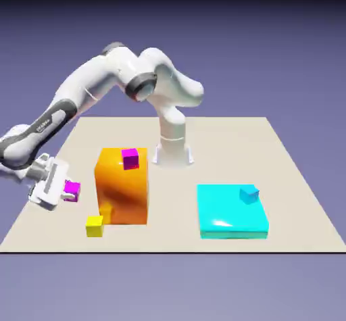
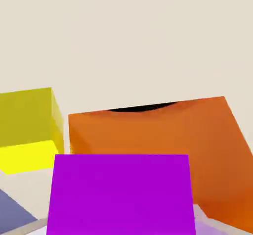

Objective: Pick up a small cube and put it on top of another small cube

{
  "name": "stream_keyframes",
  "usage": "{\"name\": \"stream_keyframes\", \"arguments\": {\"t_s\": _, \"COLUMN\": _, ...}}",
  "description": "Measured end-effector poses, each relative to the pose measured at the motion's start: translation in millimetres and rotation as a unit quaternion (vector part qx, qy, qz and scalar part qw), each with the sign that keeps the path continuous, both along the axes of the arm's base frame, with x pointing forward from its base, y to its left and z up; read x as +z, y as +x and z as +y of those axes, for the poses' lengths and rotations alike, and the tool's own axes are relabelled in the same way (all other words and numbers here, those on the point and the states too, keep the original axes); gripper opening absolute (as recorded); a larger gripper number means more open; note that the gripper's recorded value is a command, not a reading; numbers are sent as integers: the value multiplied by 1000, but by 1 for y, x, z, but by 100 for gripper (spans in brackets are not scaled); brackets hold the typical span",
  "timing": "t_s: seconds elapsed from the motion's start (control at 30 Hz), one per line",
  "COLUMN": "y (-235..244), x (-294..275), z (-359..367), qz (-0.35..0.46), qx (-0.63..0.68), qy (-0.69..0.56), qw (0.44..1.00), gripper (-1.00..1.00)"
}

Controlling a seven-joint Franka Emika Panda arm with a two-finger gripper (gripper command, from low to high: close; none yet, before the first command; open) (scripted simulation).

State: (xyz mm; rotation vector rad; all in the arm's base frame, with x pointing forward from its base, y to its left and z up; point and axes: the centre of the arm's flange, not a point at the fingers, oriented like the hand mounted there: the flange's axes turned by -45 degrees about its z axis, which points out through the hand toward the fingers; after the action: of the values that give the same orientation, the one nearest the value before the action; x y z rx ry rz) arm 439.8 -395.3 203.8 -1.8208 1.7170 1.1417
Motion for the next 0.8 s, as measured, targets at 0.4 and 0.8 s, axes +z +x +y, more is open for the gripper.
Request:
{"name": "stream_keyframes", "arguments": {"t_s": 0.4, "y": 88, "x": 126, "z": 123, "qz": 115, "qx": 245, "qy": -167, "qw": 948, "gripper": -100}}
{"name": "stream_keyframes", "arguments": {"t_s": 0.8, "y": 68, "x": 154, "z": 208, "qz": 122, "qx": 304, "qy": -27, "qw": 944, "gripper": -100}}
